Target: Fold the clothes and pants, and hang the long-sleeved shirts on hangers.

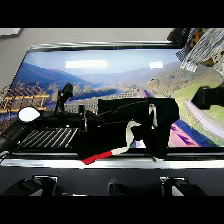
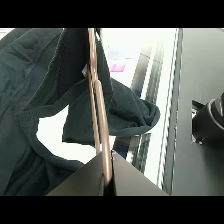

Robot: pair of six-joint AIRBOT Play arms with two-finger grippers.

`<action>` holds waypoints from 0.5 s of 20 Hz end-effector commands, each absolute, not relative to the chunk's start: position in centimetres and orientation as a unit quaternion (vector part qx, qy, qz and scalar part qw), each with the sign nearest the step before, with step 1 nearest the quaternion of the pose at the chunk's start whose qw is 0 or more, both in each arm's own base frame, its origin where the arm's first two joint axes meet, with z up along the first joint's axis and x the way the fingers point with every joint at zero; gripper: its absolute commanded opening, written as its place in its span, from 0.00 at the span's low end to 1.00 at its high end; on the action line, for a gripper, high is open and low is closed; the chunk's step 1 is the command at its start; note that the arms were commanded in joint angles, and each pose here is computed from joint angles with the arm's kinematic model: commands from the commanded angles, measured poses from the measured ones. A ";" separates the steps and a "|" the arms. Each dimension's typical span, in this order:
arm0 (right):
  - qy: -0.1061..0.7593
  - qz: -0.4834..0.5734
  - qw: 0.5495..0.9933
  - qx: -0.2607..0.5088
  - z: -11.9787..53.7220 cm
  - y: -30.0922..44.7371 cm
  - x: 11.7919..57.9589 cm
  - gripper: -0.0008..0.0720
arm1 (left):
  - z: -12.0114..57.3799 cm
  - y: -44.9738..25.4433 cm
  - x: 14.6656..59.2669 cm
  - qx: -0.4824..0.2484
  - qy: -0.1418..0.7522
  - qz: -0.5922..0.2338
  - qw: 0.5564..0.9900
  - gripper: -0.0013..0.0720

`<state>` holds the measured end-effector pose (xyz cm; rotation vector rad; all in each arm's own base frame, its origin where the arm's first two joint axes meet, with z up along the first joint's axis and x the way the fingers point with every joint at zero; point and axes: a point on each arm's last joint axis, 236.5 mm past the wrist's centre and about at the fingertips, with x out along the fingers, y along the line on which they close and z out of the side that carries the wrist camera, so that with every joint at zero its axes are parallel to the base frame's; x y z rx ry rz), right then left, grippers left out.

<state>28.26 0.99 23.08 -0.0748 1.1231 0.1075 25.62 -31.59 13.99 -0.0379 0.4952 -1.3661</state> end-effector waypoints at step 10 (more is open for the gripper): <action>0.483 0.448 0.739 -0.140 15.5 10.4 34.8 0.78 | 14.0 -31.6 25.7 -0.017 0.227 -0.624 0.748 0.06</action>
